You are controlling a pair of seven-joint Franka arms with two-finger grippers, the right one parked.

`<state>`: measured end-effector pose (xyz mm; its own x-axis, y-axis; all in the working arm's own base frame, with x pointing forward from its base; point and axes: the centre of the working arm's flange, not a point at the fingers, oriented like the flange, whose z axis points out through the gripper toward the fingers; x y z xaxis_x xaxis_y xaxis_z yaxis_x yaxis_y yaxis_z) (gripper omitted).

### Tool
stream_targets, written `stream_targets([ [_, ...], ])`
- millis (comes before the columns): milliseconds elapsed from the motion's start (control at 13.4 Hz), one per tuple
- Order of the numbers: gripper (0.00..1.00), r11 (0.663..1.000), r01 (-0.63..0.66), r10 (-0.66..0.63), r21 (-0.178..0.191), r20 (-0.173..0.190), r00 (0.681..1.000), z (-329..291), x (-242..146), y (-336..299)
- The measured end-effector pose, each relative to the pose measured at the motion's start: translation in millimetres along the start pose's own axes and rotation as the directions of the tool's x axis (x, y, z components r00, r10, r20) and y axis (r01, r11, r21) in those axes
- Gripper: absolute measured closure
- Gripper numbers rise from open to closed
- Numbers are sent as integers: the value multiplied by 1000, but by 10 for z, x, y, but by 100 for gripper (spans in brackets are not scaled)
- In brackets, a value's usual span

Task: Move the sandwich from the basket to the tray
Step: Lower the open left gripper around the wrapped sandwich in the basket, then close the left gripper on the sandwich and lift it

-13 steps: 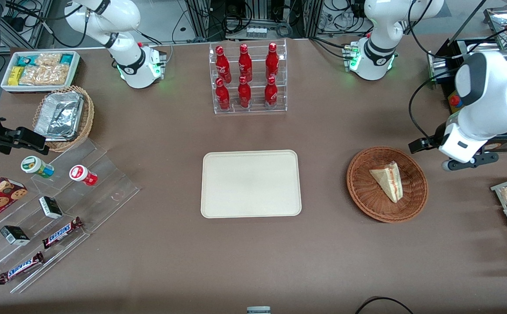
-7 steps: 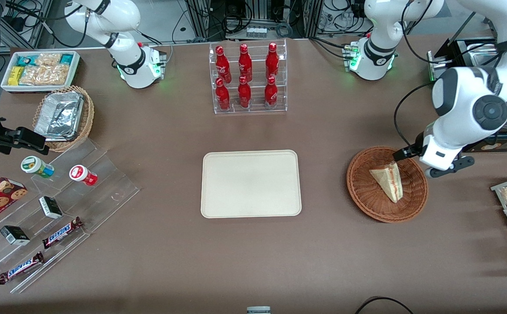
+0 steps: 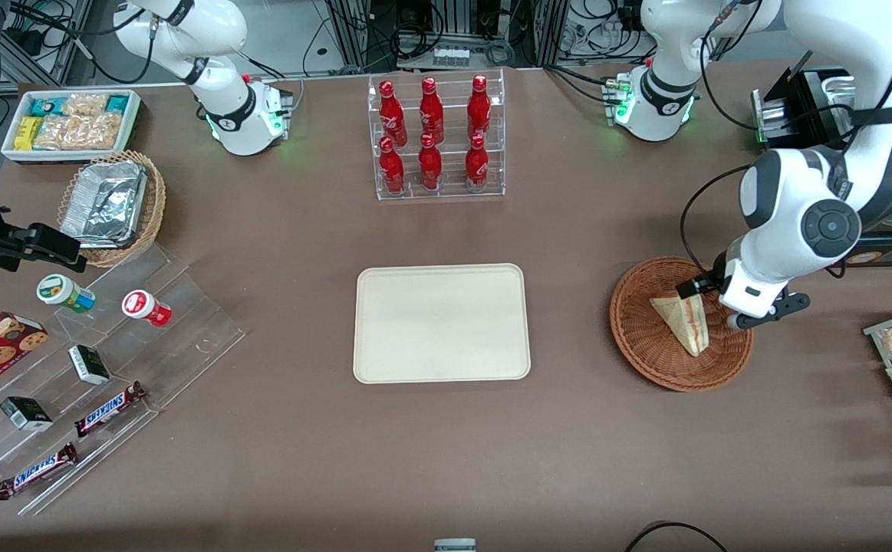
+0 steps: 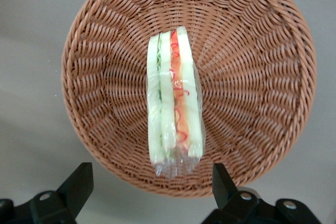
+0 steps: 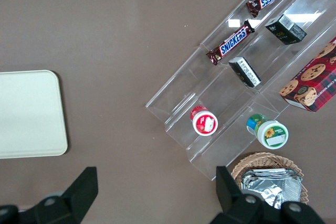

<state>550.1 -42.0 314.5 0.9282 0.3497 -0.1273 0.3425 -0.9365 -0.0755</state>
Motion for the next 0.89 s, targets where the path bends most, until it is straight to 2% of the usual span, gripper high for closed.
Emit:
stream_targets([
  [595,0,999,45,-46,-22,-26,999,506,153,156],
  [669,7,998,54,-54,-21,-23,998,540,157,156],
  [893,41,996,92,-92,-19,-18,996,568,162,149],
])
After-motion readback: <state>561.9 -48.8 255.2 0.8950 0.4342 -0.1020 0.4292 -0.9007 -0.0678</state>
